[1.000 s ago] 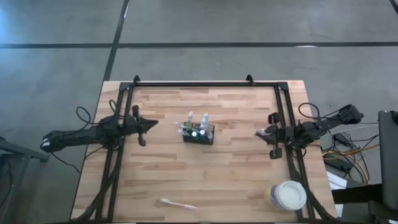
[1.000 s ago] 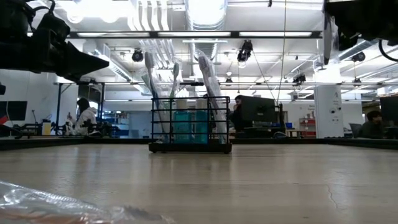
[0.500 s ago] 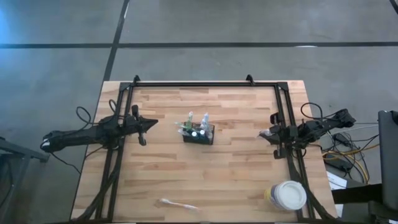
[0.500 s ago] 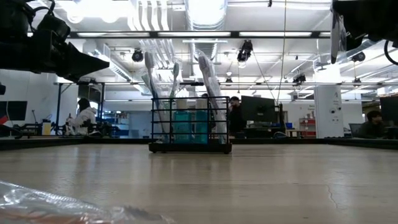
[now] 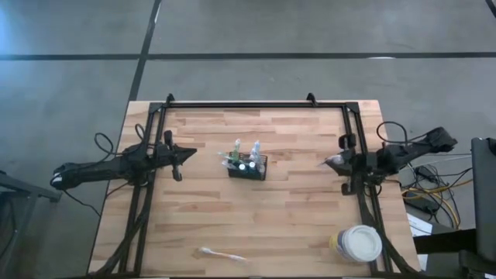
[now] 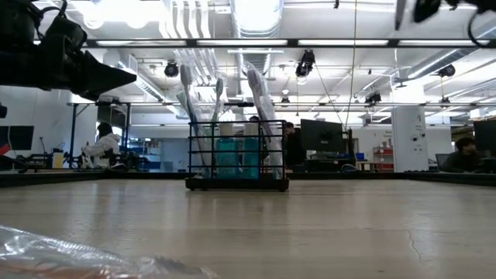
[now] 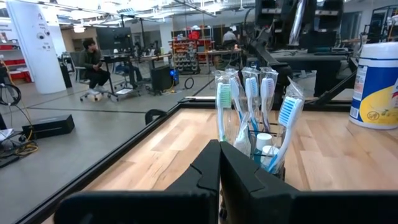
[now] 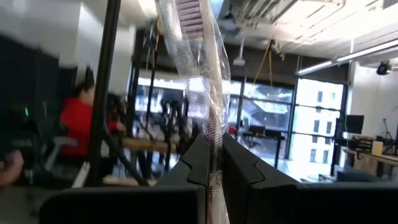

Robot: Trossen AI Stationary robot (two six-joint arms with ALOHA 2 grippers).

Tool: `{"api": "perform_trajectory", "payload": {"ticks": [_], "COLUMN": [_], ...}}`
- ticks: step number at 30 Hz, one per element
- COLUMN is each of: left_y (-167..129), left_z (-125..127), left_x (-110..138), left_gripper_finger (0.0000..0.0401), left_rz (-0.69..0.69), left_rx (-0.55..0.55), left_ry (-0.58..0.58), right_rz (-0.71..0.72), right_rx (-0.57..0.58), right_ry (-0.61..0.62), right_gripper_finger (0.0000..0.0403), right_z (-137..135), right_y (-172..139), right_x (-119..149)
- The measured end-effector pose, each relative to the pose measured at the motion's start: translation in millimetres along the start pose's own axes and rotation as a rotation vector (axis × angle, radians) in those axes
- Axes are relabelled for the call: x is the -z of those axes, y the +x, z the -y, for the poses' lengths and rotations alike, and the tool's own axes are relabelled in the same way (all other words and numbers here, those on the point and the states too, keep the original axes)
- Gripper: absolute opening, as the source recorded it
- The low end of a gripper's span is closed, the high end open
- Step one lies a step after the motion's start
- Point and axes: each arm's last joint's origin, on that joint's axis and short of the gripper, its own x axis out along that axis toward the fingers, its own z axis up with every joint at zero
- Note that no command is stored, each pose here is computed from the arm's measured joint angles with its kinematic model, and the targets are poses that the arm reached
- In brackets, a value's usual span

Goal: Pick & Place toothbrushing station
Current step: Put the purple toothbrush into the wire organizer

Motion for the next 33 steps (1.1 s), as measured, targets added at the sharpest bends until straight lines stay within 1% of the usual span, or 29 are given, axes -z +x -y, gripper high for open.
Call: {"api": "perform_trajectory", "payload": {"ticks": [4,6,7,10,12,16,21,28,33], "left_y": [0.0,0.0,0.0,0.0,0.0,0.0,0.0,0.0,0.0], "left_z": [0.0,0.0,-0.1,0.0,-0.1,0.0,0.0,0.0,0.0], "left_x": [-0.4,-0.6,-0.7,-0.7,-0.7,-0.7,-0.7,-0.5,-0.4], "left_gripper_finger": [0.001,0.001,0.001,0.001,0.001,0.001,0.001,0.001,0.001], "left_rz": [0.005,0.007,0.007,0.007,0.007,0.007,0.007,0.005,0.004], "left_rx": [0.0,0.0,-0.001,0.0,-0.001,-0.001,0.0,-0.001,0.0], "left_ry": [-0.001,-0.001,-0.001,-0.001,-0.001,-0.001,0.003,0.007,0.007], "right_rz": [-0.061,-0.064,-0.062,-0.061,-0.081,-0.139,-0.077,-0.041,-0.045], "right_rx": [-0.008,-0.014,-0.035,-0.1,-0.114,-0.123,-0.166,-0.155,-0.144], "right_ry": [-0.087,-0.118,-0.131,-0.133,-0.117,-0.08,-0.033,0.015,0.046], "right_gripper_finger": [0.0013,0.0013,0.0013,0.0013,0.0013,0.0013,0.0013,0.0013,0.0013], "right_z": [-7.6,-9.2,-9.5,-5.5,0.9,19.3,36.9,44.5,45.9], "right_y": [35.4,53.2,61.8,86.1,101.2,124.5,139.1,141.3,143.1], "right_x": [-17.8,-26.1,-29.1,-32.4,-29.3,-11.4,17.7,61.4,82.6]}}
